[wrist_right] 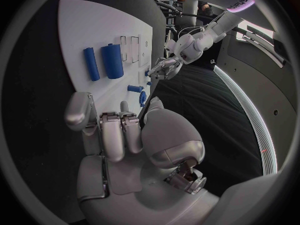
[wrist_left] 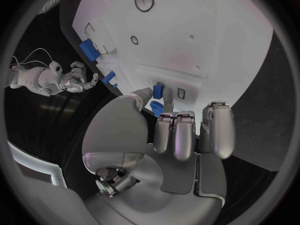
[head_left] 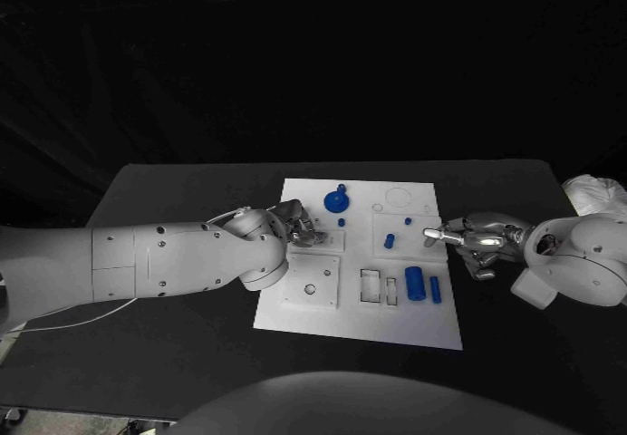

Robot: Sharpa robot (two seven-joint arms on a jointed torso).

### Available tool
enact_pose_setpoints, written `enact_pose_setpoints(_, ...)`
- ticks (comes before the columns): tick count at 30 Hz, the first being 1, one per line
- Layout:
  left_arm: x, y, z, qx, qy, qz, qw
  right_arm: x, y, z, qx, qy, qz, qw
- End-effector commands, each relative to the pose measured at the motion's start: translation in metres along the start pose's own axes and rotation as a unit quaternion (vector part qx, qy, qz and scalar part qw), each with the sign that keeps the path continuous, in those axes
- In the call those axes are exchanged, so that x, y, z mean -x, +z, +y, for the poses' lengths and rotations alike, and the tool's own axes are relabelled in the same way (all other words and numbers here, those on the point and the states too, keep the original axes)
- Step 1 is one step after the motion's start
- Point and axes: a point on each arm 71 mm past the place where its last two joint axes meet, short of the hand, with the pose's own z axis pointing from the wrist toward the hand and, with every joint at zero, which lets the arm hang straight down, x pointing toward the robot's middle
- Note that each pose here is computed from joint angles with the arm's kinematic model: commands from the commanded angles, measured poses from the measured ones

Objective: Assemble the parts on the task board

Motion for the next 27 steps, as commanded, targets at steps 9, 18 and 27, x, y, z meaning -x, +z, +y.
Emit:
enact_pose_setpoints(9,-0.002,-0.0003,-0.003,-0.021,-0.01,0.007,1.0,-0.0018,0.0008,-0.0006,0.003,-0.001,0.005,1.0)
enact_pose_setpoints(18,-0.0018,-0.0001,-0.0041,-0.033,-0.025,0.008,0.999,-0.002,0.0007,-0.0014,0.002,0.0,0.005,1.0)
enact_pose_setpoints(27,-0.0014,0.0,-0.0061,-0.044,-0.033,0.005,0.998,-0.0023,0.0008,-0.0015,0.002,0.0,0.006,1.0)
